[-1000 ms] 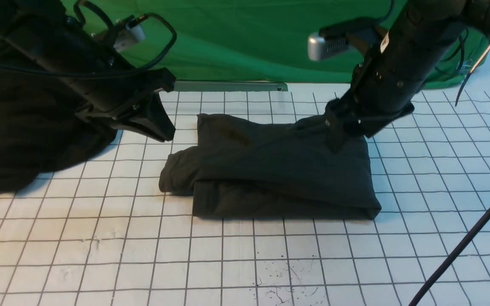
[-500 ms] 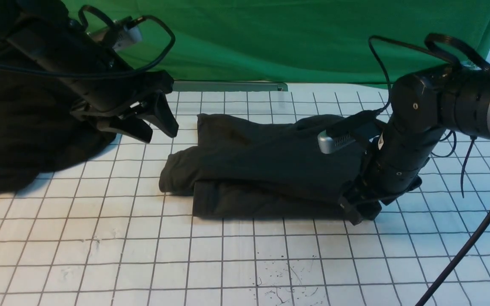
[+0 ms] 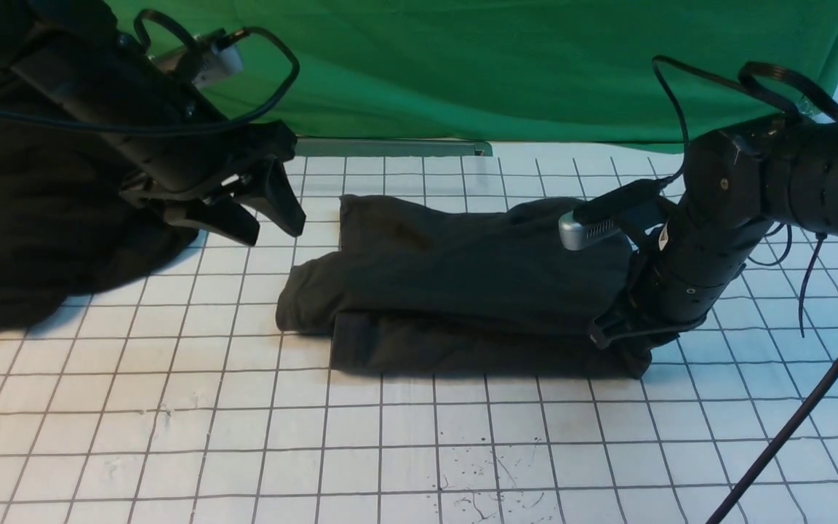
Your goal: Fold a long-sleeved shirt over a white checkered tablecloth.
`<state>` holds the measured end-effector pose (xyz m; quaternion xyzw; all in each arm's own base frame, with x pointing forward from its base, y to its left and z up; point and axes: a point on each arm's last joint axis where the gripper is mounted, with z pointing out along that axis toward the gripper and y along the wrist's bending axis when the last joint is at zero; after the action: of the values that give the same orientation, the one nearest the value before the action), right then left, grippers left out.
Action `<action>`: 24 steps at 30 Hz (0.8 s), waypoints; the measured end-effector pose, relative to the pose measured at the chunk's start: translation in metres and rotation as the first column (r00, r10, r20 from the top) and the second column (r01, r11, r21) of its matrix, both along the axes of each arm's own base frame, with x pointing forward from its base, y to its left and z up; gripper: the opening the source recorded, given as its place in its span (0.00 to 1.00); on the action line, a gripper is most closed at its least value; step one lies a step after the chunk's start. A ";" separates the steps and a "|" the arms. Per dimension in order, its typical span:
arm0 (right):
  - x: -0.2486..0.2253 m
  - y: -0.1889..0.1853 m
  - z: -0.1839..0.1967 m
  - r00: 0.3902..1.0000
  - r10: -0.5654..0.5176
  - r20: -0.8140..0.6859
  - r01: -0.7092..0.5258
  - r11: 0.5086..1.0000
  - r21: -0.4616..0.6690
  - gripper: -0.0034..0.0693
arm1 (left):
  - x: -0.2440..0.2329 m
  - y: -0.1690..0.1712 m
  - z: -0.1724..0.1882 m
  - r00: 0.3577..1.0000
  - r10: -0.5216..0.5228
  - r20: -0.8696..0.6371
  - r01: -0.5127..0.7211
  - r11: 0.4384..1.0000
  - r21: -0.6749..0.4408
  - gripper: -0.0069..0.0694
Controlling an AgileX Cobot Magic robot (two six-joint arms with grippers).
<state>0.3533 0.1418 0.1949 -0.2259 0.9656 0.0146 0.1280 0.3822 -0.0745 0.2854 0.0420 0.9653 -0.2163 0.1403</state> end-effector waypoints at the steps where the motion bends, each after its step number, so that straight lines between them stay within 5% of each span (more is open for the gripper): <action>1: 0.000 -0.001 0.001 1.000 -0.001 0.000 0.001 1.000 0.000 0.09 | 0.000 0.000 0.000 1.000 0.000 0.000 0.000 1.000 0.001 0.58; 12: -0.006 -0.052 0.000 0.968 -0.234 -0.088 0.234 0.972 -0.004 0.09 | -0.002 0.001 -0.002 1.000 -0.012 -0.020 0.013 1.000 0.021 0.58; 24: -0.016 -0.058 -0.025 0.966 -0.248 -0.077 0.249 0.968 0.003 0.17 | -0.019 -0.019 -0.011 0.989 -0.073 -0.126 0.068 0.997 -0.044 0.59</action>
<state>0.3376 0.0841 0.1702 -0.1015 0.9904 0.0133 0.0933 0.3636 -0.0934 0.2749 0.0596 0.9657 -0.2424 0.0713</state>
